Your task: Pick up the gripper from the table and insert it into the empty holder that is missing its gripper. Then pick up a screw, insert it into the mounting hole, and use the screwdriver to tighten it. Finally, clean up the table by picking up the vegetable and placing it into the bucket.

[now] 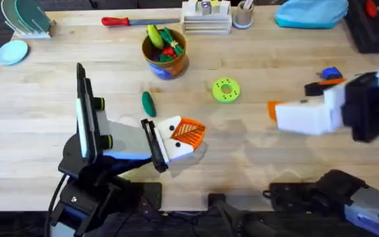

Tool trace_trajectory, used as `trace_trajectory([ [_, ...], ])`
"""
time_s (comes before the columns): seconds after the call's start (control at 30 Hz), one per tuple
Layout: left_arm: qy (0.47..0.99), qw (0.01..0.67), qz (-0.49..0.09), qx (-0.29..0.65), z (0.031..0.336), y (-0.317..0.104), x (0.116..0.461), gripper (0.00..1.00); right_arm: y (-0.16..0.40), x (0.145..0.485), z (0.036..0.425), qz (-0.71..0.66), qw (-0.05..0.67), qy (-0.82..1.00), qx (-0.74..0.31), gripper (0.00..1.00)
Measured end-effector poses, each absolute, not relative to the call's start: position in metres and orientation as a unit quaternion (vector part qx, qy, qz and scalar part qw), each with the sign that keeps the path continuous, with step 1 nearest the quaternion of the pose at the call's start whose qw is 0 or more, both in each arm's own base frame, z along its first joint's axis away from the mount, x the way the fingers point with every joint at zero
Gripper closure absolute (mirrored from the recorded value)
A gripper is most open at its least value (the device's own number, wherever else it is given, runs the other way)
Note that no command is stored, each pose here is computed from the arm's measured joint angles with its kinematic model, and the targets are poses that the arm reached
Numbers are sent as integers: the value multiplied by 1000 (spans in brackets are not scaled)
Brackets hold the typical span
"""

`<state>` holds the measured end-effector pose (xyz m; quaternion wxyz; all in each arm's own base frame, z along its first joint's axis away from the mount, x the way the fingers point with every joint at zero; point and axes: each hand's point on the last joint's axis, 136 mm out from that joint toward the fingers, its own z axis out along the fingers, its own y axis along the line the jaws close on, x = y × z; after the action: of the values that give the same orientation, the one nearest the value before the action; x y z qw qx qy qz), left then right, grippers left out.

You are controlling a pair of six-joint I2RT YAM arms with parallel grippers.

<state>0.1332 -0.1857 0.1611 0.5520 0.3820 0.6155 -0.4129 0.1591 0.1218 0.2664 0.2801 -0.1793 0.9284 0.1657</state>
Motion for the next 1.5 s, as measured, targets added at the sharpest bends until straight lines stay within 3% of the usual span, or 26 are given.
trace_trajectory([
  [0.43,616,552,-413,382,161,-186,133,993,4,238,233,-32,304,952,22,35],
  [0.7,616,552,-413,382,161,-186,133,993,-83,270,204,-105,257,954,115,36],
  [1.07,615,552,-413,382,161,-186,133,993,-137,294,129,-143,130,981,-18,36],
  [1.5,615,552,-413,382,161,-186,133,993,-176,332,44,-120,102,987,-42,33],
])
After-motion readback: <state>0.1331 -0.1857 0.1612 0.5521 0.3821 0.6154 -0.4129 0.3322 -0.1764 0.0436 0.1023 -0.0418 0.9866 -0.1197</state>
